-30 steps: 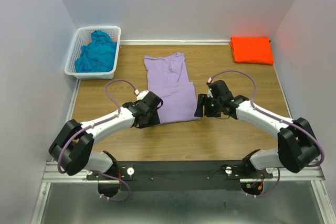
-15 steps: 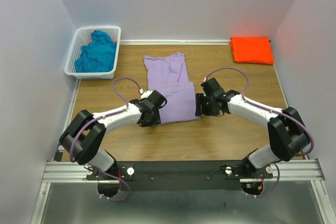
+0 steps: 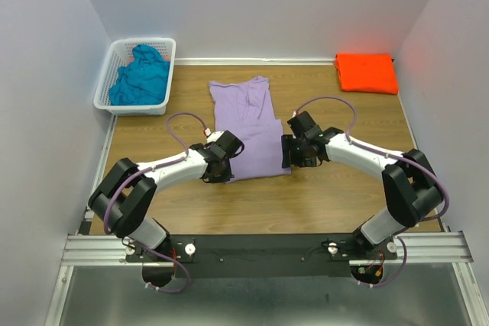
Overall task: Fold and stack the t-shirts
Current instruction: Fold the tshirt
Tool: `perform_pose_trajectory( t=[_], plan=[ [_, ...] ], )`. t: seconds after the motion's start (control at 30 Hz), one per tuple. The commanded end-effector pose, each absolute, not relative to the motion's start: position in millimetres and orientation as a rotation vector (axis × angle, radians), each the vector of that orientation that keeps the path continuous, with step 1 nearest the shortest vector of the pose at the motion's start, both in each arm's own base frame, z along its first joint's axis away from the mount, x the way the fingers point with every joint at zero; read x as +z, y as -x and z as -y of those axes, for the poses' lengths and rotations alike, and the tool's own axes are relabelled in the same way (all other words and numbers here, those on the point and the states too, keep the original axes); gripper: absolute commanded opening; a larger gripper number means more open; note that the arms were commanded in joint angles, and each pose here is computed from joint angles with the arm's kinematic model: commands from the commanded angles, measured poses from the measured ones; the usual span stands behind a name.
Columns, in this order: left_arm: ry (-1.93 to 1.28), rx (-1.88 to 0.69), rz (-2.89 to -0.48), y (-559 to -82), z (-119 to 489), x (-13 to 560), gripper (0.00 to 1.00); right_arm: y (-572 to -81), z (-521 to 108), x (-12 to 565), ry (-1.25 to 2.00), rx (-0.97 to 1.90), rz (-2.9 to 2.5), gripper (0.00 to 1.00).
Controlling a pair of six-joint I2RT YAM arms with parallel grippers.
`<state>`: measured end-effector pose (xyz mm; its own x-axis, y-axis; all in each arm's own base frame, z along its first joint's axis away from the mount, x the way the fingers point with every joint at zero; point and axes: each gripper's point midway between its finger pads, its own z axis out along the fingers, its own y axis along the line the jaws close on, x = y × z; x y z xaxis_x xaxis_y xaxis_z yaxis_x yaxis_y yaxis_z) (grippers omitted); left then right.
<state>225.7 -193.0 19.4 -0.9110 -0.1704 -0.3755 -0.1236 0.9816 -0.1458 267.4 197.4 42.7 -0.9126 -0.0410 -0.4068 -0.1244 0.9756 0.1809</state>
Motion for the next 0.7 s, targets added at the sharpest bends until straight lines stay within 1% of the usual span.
perform_pose_trajectory(
  t=[0.0,0.03,0.13,0.17,0.27,0.3,0.4,0.67],
  plan=[
    [0.170,-0.065,-2.811,-206.9,177.5,1.9,0.00,-270.1,-198.9,38.9,0.096,0.234,-2.734,0.67],
    [0.170,-0.062,-2.813,-206.5,177.1,2.1,0.00,-270.7,-200.5,37.3,0.093,0.233,-2.741,0.65],
    [0.163,-0.064,-2.814,-206.0,176.8,3.5,0.00,-269.7,-202.7,34.9,0.091,0.233,-2.752,0.61],
    [0.161,-0.066,-2.811,-206.2,176.9,4.3,0.00,-268.9,-204.2,33.2,0.093,0.229,-2.760,0.58],
    [0.148,-0.080,-2.809,-206.2,178.0,6.5,0.00,-268.0,-204.0,29.8,0.080,0.215,-2.772,0.54],
    [0.146,-0.082,-2.807,-206.6,178.3,7.6,0.00,-267.8,-203.4,28.5,0.077,0.203,-2.776,0.51],
    [0.139,-0.089,-2.808,-205.7,178.4,8.4,0.00,-266.1,-202.7,25.9,0.071,0.183,-2.786,0.48],
    [0.121,-0.108,-2.807,-204.6,179.6,10.3,0.00,-247.3,-210.2,9.8,0.094,0.143,-2.849,0.44]
  ],
)
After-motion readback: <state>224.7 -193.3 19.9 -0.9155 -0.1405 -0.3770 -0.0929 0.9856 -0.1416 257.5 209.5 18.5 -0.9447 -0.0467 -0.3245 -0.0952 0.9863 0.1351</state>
